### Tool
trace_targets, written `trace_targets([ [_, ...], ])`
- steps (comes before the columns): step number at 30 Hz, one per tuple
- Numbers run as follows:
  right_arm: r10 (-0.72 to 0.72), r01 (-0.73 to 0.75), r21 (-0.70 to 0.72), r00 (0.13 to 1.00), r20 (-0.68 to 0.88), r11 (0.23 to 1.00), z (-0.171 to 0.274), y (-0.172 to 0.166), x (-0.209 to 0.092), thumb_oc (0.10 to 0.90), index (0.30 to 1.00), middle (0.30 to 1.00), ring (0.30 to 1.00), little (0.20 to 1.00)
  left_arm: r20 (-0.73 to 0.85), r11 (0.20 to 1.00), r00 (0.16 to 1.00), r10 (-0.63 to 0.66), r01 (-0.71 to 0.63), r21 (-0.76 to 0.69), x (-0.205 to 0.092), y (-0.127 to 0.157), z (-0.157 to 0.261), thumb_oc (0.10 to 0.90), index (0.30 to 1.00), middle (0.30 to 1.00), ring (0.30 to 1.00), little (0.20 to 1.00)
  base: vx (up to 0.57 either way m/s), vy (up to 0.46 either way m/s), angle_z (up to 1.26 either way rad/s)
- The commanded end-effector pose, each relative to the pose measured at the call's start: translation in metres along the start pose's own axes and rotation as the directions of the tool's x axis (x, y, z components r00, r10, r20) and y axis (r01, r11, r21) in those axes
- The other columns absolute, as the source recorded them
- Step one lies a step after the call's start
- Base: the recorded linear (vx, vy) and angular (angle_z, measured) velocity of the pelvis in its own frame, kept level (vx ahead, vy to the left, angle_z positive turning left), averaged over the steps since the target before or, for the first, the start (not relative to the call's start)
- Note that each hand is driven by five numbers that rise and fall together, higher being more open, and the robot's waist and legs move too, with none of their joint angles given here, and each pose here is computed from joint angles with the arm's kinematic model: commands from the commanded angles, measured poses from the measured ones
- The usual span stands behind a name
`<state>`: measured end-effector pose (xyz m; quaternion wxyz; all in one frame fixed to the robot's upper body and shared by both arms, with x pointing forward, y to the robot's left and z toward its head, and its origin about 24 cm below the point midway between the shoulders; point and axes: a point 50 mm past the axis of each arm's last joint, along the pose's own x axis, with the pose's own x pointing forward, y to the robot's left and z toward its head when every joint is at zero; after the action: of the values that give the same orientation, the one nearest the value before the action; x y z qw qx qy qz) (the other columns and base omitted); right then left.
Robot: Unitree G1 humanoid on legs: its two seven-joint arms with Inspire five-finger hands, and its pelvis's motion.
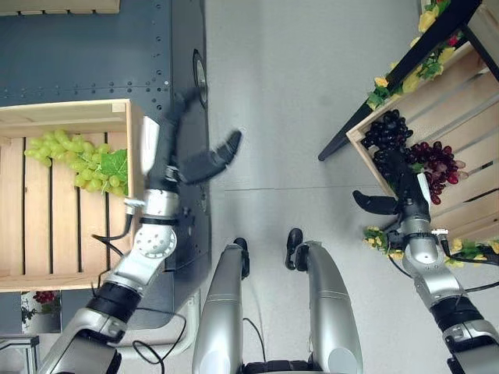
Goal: Pick up the fruits from the basket on one side to the basket on the other side
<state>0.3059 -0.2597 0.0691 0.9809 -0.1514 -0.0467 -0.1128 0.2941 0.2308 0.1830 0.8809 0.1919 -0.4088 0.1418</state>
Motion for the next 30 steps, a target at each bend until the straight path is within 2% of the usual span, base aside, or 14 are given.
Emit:
trace_targets([
  [1, -0.048, 0.042, 0.028, 0.958, 0.284, 0.999, 0.053, -0.016, 0.013, 0.8, 0.9, 0.9, 0.9, 0.9, 0.354, 0.974, 0.908, 0.225, -0.195, -0.117, 0.021, 0.019, 0.055, 0.8, 0.9, 0.9, 0.9, 0.9, 0.01, -0.004, 0.15],
  [4, -0.002, -0.008, 0.036, 0.96, 0.281, 0.999, 0.051, -0.012, 0.014, 0.8, 0.9, 0.9, 0.9, 0.9, 0.332, 0.964, 0.905, 0.265, -0.249, -0.089, 0.022, 0.028, 0.048, 0.8, 0.9, 0.9, 0.9, 0.9, 0.01, 0.019, 0.07],
  [7, 0.071, -0.094, 0.066, 0.953, 0.293, 0.993, 0.054, -0.007, 0.014, 0.8, 0.9, 0.9, 0.9, 0.9, 0.271, 0.946, 0.913, 0.306, -0.324, 0.022, 0.024, 0.04, 0.03, 0.8, 0.9, 0.9, 0.9, 0.9, 0.01, 0.039, 0.12],
  [9, 0.068, -0.09, 0.063, 0.955, 0.289, 0.994, 0.054, -0.005, 0.013, 0.8, 0.9, 0.9, 0.9, 0.9, 0.195, 0.918, 0.922, 0.333, -0.364, 0.155, 0.02, 0.054, 0.009, 0.8, 0.9, 0.9, 0.9, 0.9, 0.02, 0.058, 0.06],
  [11, 0.065, -0.088, 0.07, 0.957, 0.283, 0.994, 0.053, -0.005, 0.012, 0.8, 0.9, 0.9, 0.9, 0.9, 0.185, 0.899, 0.919, 0.349, -0.384, 0.212, 0.015, 0.059, 0.001, 0.8, 0.9, 0.9, 0.9, 0.9, 0.02, 0.069, 0.02],
  [14, 0.033, -0.052, 0.065, 0.964, 0.264, 0.997, 0.051, -0.004, 0.012, 0.8, 0.9, 0.9, 0.9, 0.9, 0.092, 0.82, 0.918, 0.385, -0.386, 0.423, 0.0, 0.079, -0.027, 0.8, 0.9, 0.9, 0.9, 0.9, 0.01, 0.081, 0.09],
  [17, 0.044, -0.06, 0.051, 0.962, 0.271, 0.997, 0.054, -0.001, 0.013, 0.8, 0.9, 0.9, 0.9, 0.9, 0.049, 0.807, 0.917, 0.395, -0.372, 0.458, -0.004, 0.085, -0.036, 0.8, 0.9, 0.9, 0.9, 0.9, -0.01, 0.083, 0.05],
  [18, 0.072, -0.088, 0.043, 0.954, 0.29, 0.995, 0.058, 0.001, 0.013, 0.8, 0.9, 0.9, 0.9, 0.9, -0.01, 0.786, 0.921, 0.39, -0.327, 0.524, -0.009, 0.093, -0.046, 0.8, 0.9, 0.9, 0.9, 0.9, -0.01, 0.091, 0.02],
  [20, 0.09, -0.107, 0.04, 0.95, 0.299, 0.993, 0.061, 0.003, 0.013, 0.8, 0.9, 0.9, 0.9, 0.9, -0.025, 0.76, 0.929, 0.369, -0.286, 0.584, -0.011, 0.097, -0.051, 0.8, 0.9, 0.9, 0.9, 0.9, 0.0, 0.098, 0.04],
  [21, 0.093, -0.111, 0.043, 0.948, 0.303, 0.993, 0.064, 0.002, 0.014, 0.8, 0.9, 0.9, 0.9, 0.9, -0.051, 0.695, 0.941, 0.334, -0.209, 0.688, -0.012, 0.108, -0.058, 0.8, 0.9, 0.9, 0.9, 0.9, 0.06, 0.081, 0.01],
  [24, 0.087, -0.105, 0.048, 0.953, 0.291, 0.993, 0.061, 0.0, 0.014, 0.8, 0.9, 0.9, 0.9, 0.9, -0.091, 0.657, 0.933, 0.349, -0.174, 0.733, -0.014, 0.12, -0.063, 0.8, 0.9, 0.9, 0.9, 0.9, 0.04, 0.059, -0.02],
  [26, 0.088, -0.109, 0.061, 0.954, 0.286, 0.992, 0.06, -0.003, 0.017, 0.8, 0.9, 0.9, 0.9, 0.9, -0.124, 0.581, 0.923, 0.365, -0.121, 0.805, -0.013, 0.135, -0.069, 0.8, 0.9, 0.9, 0.9, 0.9, 0.01, 0.053, -0.03],
  [29, 0.094, -0.116, 0.057, 0.952, 0.291, 0.992, 0.061, -0.004, 0.019, 0.8, 0.9, 0.9, 0.9, 0.9, -0.144, 0.509, 0.936, 0.322, -0.043, 0.86, -0.012, 0.141, -0.072, 0.8, 0.9, 0.9, 0.9, 0.9, 0.0, 0.012, 0.0],
  [30, 0.096, -0.118, 0.054, 0.95, 0.297, 0.992, 0.063, -0.005, 0.02, 0.8, 0.9, 0.9, 0.9, 0.9, -0.151, 0.455, 0.947, 0.284, 0.006, 0.891, -0.011, 0.143, -0.073, 0.8, 0.9, 0.9, 0.9, 0.9, 0.01, 0.04, -0.01],
])
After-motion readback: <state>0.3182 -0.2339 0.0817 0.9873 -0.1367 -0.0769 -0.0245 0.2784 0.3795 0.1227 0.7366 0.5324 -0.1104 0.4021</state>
